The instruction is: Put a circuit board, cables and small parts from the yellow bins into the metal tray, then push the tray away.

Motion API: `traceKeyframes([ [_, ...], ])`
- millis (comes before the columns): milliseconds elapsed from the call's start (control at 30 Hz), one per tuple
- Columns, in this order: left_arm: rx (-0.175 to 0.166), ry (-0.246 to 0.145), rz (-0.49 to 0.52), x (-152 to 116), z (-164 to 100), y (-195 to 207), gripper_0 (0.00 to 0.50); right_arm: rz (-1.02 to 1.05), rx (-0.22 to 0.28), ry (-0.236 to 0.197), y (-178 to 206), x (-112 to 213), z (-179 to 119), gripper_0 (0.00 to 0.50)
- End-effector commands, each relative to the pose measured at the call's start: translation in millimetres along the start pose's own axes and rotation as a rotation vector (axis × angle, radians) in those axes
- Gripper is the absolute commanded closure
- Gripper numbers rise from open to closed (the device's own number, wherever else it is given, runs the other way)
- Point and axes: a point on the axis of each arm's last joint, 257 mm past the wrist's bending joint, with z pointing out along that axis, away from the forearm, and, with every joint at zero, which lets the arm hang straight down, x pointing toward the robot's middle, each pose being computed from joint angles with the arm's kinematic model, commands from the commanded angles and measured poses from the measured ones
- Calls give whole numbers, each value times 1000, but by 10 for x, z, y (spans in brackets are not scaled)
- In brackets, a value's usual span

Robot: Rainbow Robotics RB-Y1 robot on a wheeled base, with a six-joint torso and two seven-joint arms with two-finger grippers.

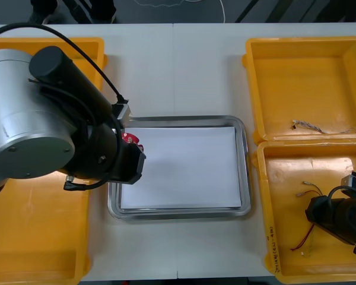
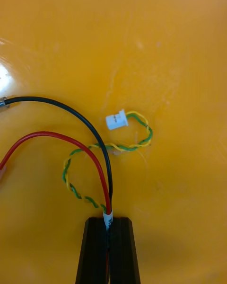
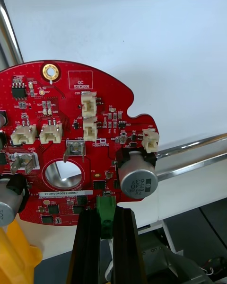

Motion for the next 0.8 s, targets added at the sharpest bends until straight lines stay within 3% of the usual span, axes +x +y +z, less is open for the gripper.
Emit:
traceKeyframes([
  [33,11,8,14,-37,122,-256,500,-44,8,3,100,-60,-167,500],
  [300,-23,66,40,64,395,-312,500,-125,13,34,249,-70,-612,500],
  [467,-49,108,55,154,559,-322,500,-203,30,32,334,-66,-806,500],
  [667,-56,111,81,171,661,-383,500,-378,41,21,453,-80,-1026,500],
  [800,-51,109,86,153,769,-419,500,-415,16,29,575,-94,-1117,500],
])
